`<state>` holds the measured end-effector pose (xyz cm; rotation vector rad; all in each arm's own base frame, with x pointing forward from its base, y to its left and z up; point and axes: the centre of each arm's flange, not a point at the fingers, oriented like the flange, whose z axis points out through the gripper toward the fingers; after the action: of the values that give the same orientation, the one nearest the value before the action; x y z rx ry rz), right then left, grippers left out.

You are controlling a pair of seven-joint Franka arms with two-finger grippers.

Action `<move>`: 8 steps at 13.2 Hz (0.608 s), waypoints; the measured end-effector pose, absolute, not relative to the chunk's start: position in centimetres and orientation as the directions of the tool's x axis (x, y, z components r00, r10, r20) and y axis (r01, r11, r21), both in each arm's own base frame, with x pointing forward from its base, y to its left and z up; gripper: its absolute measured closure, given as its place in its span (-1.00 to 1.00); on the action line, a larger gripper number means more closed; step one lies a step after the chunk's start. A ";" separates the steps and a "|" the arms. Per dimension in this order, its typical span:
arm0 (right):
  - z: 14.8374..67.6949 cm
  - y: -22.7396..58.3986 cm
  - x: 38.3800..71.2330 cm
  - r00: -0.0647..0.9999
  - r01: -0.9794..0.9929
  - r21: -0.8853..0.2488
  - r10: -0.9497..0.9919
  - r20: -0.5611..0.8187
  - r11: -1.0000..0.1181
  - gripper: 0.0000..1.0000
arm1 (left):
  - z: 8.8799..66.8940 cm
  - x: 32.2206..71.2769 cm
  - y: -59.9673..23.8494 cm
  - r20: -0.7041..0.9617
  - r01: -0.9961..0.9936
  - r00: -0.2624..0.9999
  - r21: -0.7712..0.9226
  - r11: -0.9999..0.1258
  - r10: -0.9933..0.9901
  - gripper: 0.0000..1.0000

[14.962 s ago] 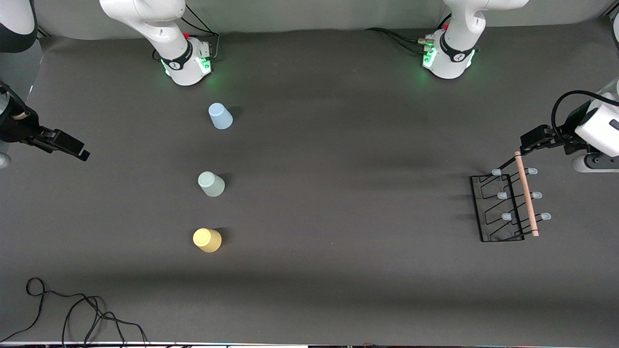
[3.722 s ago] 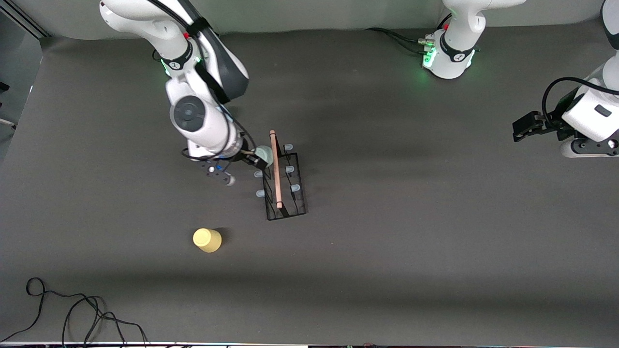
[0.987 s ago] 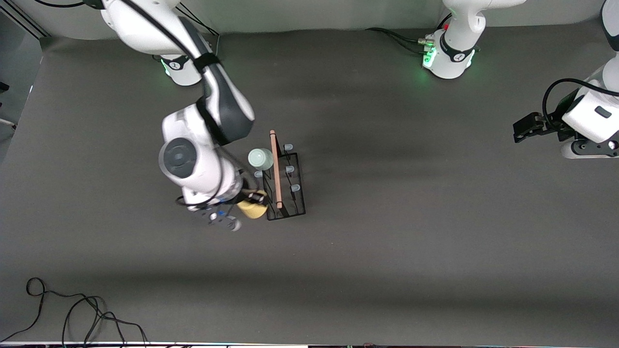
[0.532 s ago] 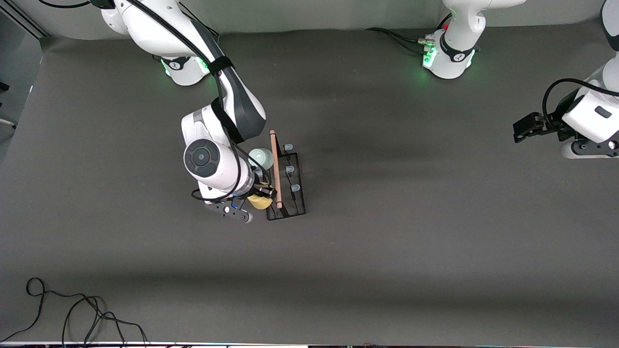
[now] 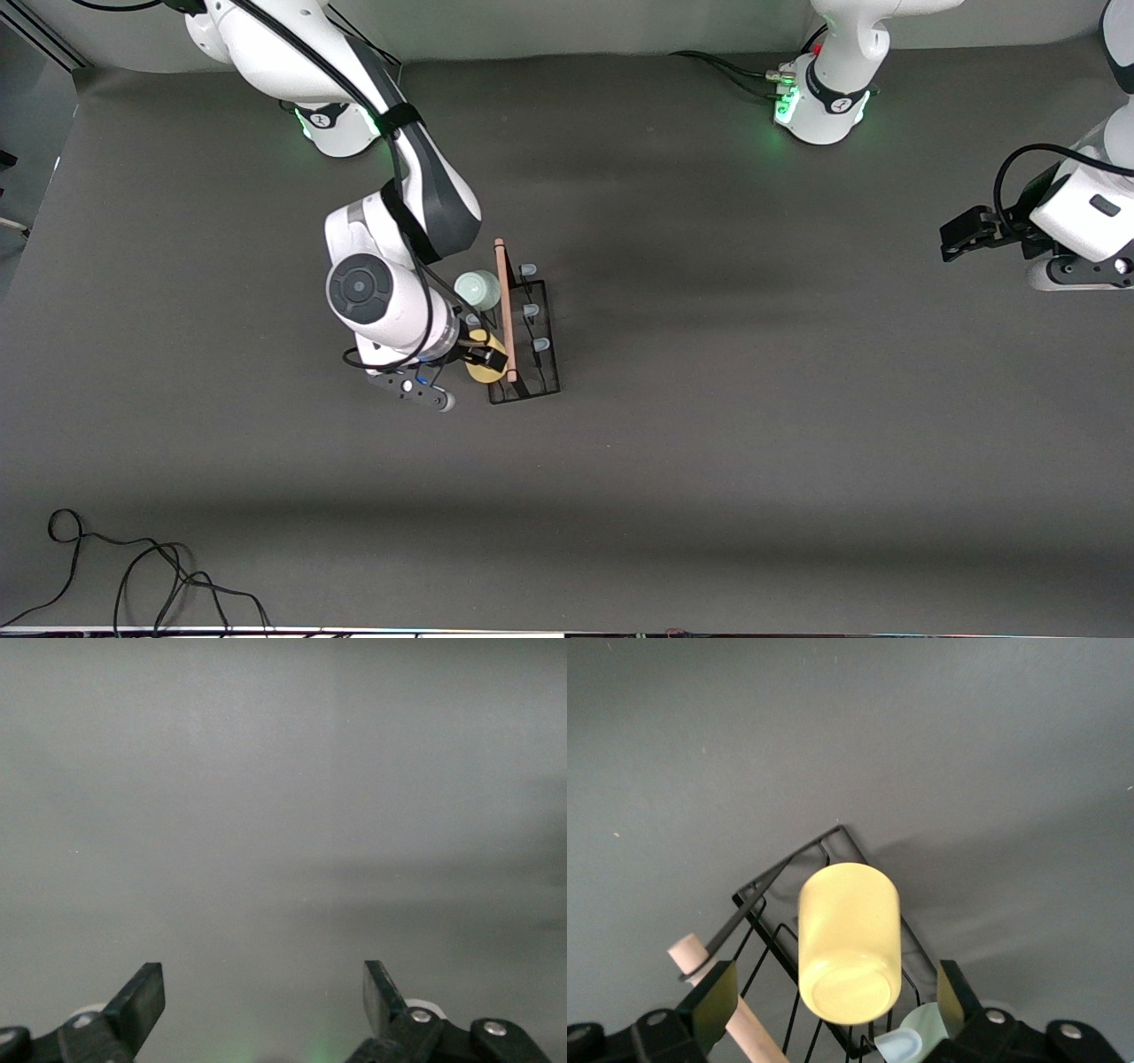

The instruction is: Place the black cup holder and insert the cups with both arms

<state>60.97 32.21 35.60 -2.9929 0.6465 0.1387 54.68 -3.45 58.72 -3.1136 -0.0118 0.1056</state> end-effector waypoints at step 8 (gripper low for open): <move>55.0 9.3 60.7 0.950 -0.289 -0.049 -0.279 -0.142 -0.956 -1.00 | 58.7 54.7 -3.4 -0.069 0.007 0.998 -0.027 -1.000 0.009 -1.00</move>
<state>60.68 9.27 54.95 -3.0332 0.4422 0.2053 54.69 -3.44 58.66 -3.1133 -0.0119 0.1076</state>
